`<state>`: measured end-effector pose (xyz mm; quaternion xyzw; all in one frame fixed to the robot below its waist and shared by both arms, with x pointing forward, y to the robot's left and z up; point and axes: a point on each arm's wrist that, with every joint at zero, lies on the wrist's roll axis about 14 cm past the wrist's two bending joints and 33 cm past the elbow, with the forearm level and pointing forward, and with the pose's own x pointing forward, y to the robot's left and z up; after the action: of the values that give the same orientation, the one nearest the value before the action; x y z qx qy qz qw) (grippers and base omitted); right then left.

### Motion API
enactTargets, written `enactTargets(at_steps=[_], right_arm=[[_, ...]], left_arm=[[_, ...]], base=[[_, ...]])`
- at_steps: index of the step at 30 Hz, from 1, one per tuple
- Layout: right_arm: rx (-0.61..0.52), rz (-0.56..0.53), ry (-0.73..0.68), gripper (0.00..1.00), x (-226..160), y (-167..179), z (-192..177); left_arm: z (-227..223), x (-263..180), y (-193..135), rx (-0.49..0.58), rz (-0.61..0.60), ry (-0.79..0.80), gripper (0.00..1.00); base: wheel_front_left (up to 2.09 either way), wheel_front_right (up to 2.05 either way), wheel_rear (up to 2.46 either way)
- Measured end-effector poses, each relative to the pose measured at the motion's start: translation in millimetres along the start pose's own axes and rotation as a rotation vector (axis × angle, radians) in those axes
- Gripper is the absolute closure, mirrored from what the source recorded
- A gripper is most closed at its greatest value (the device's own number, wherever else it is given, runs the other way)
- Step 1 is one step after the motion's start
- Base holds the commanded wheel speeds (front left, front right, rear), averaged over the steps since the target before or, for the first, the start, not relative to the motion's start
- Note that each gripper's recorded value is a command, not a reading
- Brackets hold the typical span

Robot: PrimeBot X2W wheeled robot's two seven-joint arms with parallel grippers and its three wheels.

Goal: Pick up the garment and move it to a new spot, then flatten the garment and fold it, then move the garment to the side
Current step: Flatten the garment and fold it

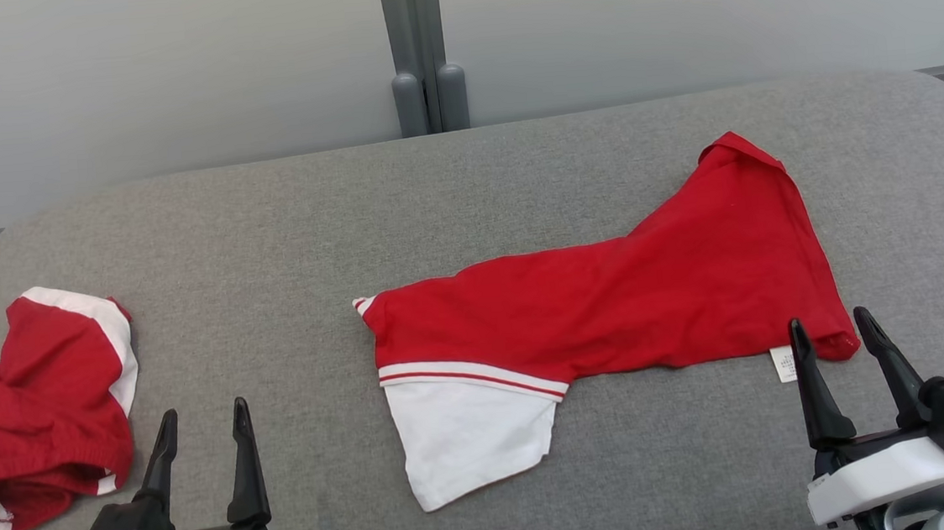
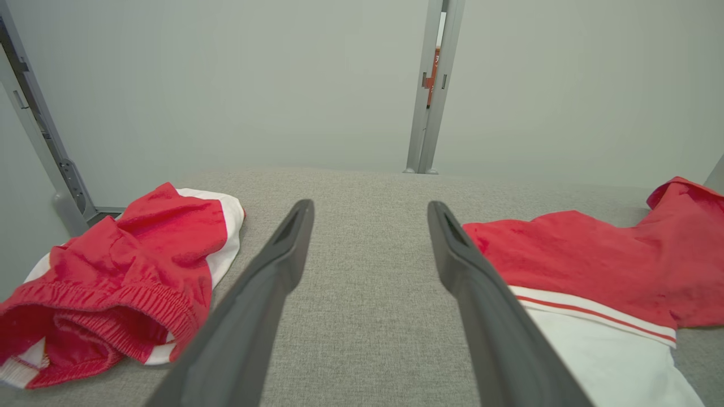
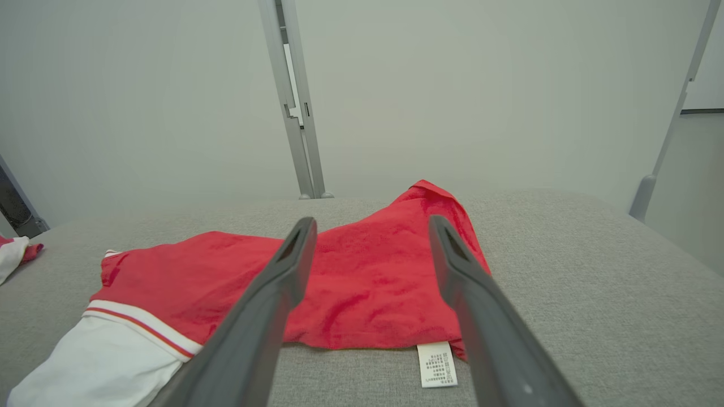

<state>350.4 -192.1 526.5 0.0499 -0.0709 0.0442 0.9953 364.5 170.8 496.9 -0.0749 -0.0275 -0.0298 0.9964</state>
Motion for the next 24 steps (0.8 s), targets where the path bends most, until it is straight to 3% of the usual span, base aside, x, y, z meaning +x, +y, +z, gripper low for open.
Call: enactTargets(at_steps=[24], right_arm=[[0.005, 0.042, 0.018, 0.00, 3.0, 13.6, -6.2]], left_arm=[[0.4, -5.1, 5.2, 0.000, 0.014, 0.000, 0.00]], base=[[0.00, 0.00, 0.00]])
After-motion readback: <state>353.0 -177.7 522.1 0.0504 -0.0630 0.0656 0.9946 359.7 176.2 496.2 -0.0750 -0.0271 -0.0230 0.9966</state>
